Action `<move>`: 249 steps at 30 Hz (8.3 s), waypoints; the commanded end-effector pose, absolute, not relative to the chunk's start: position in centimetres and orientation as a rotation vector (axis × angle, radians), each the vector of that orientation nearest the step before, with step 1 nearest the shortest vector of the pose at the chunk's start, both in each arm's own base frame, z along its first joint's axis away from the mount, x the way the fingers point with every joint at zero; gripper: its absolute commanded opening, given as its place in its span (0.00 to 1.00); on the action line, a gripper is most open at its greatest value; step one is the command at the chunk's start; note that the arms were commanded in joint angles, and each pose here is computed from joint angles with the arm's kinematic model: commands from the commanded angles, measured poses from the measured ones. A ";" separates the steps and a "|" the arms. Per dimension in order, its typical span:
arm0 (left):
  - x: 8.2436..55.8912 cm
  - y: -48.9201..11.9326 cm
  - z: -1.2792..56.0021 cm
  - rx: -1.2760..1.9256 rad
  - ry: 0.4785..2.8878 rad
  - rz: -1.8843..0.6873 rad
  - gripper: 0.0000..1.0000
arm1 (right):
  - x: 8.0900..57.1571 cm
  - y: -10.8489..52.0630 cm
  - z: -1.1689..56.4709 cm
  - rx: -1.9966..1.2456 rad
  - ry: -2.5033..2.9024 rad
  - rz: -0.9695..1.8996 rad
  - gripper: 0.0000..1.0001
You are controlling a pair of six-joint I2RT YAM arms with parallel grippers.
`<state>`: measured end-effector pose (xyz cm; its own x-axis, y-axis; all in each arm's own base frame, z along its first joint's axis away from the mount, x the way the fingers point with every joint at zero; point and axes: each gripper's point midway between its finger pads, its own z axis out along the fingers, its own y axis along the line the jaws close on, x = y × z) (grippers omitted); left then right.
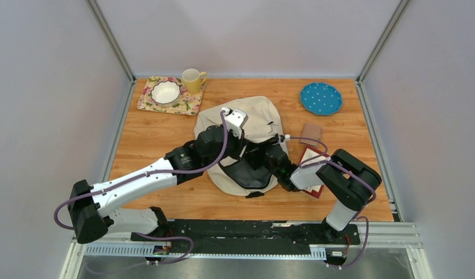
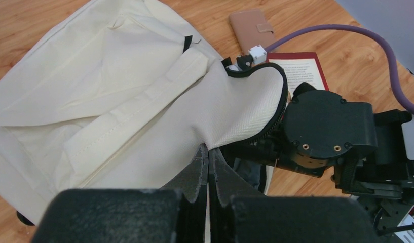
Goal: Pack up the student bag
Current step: Place the book in the student bag, then pick up the book from the center of the board.
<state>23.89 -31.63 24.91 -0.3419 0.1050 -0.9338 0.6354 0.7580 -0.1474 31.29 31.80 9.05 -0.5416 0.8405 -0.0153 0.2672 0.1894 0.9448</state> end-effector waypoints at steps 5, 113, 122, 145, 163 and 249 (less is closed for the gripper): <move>23.9 -30.6 26.9 0.502 1.802 -0.653 0.00 | 26.5 30.8 13.3 0.697 1.977 1.427 0.84; 21.2 -54.9 9.5 0.950 2.261 -1.565 0.52 | 22.1 2.6 3.1 1.163 2.444 0.583 0.72; 21.1 -55.3 10.6 0.947 2.230 -1.620 0.52 | 21.7 3.2 3.1 1.167 2.445 0.626 0.64; 20.5 -54.9 7.2 0.878 2.407 -1.643 0.23 | 21.8 3.2 4.2 1.147 2.420 0.634 0.64; 22.1 -53.8 17.2 0.929 2.097 -1.597 0.00 | 21.8 0.2 13.0 0.998 2.253 0.422 0.86; 13.1 -27.3 27.7 0.573 1.663 -1.483 0.00 | 17.1 28.5 28.1 -0.347 1.842 1.571 0.41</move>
